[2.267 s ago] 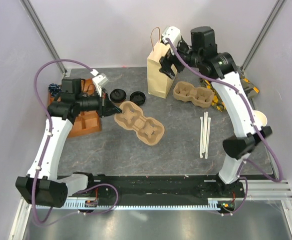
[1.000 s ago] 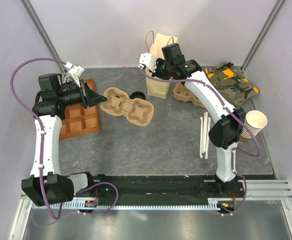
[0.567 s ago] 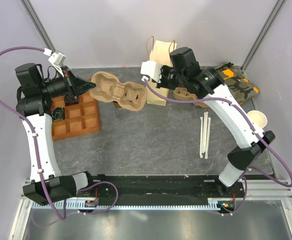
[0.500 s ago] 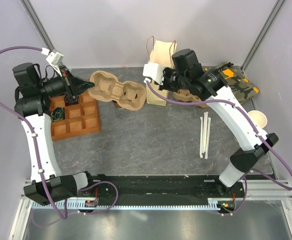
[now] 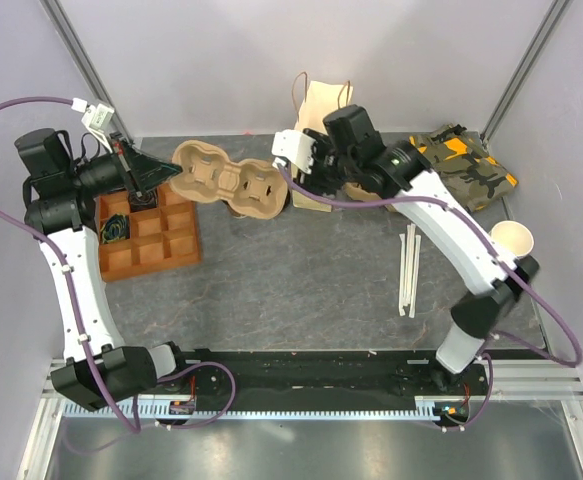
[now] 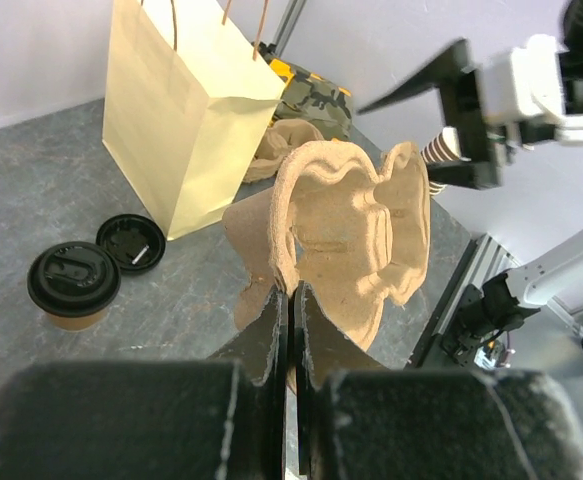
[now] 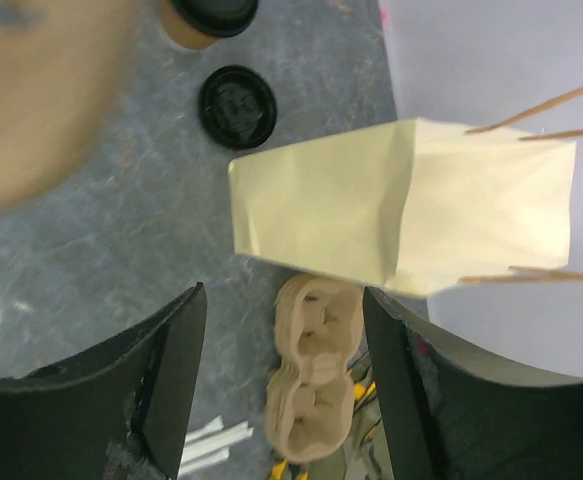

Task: Pack the takeout coffee

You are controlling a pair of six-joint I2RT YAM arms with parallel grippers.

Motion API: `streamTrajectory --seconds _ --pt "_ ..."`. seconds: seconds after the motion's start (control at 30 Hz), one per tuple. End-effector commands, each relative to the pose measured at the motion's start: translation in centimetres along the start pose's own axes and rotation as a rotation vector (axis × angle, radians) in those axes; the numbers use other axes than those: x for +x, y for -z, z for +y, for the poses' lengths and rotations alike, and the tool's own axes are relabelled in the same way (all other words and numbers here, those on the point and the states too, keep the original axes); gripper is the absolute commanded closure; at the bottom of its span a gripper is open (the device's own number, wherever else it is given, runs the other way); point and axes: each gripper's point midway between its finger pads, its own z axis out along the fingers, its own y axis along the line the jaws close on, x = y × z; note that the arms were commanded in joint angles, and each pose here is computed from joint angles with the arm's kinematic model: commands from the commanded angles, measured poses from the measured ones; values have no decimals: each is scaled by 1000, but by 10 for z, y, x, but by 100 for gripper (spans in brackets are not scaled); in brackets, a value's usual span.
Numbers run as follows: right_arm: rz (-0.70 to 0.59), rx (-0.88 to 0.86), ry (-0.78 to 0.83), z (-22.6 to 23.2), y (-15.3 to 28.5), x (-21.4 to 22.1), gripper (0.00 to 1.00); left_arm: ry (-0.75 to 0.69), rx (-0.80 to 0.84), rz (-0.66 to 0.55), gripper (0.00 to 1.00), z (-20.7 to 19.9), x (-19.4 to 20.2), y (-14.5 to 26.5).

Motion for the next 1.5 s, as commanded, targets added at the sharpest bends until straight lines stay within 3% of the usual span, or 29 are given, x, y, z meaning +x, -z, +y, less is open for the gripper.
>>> streamTrajectory --seconds 0.0,0.1,0.27,0.47,0.57,0.6,0.7,1.0,1.47 --pt "-34 106 -18 -48 -30 -12 28 16 27 -19 98 -9 -3 5" --pt "-27 139 -17 -76 -44 -3 29 26 6 -28 98 -4 -1 9" --pt "16 128 16 -85 -76 15 30 66 -6 -46 98 9 -1 15" --pt "31 69 12 -76 -98 31 42 79 -12 -58 98 15 0 19" --pt "22 44 6 -70 -102 32 57 89 -18 -59 98 20 1 19" --pt "25 39 5 -68 -105 32 73 86 -20 -60 98 21 1 20" --pt "29 45 4 -70 -102 32 100 92 -31 -62 98 26 1 20" --pt "-36 28 32 -63 -37 4 100 79 -50 -76 98 32 -7 22" --pt "-80 -241 14 75 32 -24 100 62 -64 -99 98 28 -21 23"
